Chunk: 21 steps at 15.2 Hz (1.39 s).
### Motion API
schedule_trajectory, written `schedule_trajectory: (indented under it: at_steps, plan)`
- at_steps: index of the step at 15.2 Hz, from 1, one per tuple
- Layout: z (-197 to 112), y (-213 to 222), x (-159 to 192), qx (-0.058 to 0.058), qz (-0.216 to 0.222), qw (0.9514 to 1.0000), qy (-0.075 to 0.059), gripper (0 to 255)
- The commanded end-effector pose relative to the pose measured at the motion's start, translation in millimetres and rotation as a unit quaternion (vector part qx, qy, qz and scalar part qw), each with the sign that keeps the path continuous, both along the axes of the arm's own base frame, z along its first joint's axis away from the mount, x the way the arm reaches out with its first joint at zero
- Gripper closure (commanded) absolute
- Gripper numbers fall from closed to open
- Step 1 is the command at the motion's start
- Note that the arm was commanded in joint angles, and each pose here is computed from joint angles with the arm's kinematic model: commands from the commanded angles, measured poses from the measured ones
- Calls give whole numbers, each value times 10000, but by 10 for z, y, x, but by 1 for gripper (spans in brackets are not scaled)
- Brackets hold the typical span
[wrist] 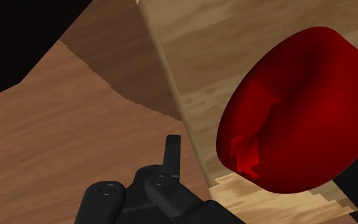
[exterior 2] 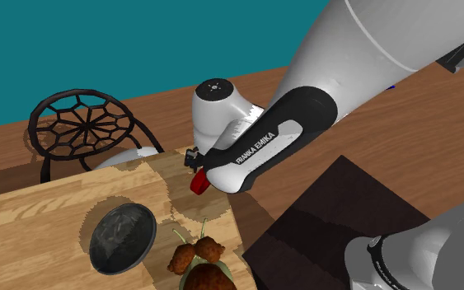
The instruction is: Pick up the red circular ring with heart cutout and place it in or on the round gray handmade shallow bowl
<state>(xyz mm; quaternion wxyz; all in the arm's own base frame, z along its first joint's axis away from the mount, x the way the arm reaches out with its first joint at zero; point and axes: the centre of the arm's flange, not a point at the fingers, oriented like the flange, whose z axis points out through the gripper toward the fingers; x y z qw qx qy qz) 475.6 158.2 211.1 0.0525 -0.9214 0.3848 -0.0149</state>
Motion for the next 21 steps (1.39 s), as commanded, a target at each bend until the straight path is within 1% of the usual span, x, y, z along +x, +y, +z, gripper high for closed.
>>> schedule_trajectory:
  at_steps: [1,10,21]
  plan:
    - [0,0,0,0,0,10000,0,255]
    - [-1,0,0,0,0,10000,0,255]
    - [580,0,0,0,0,10000,0,255]
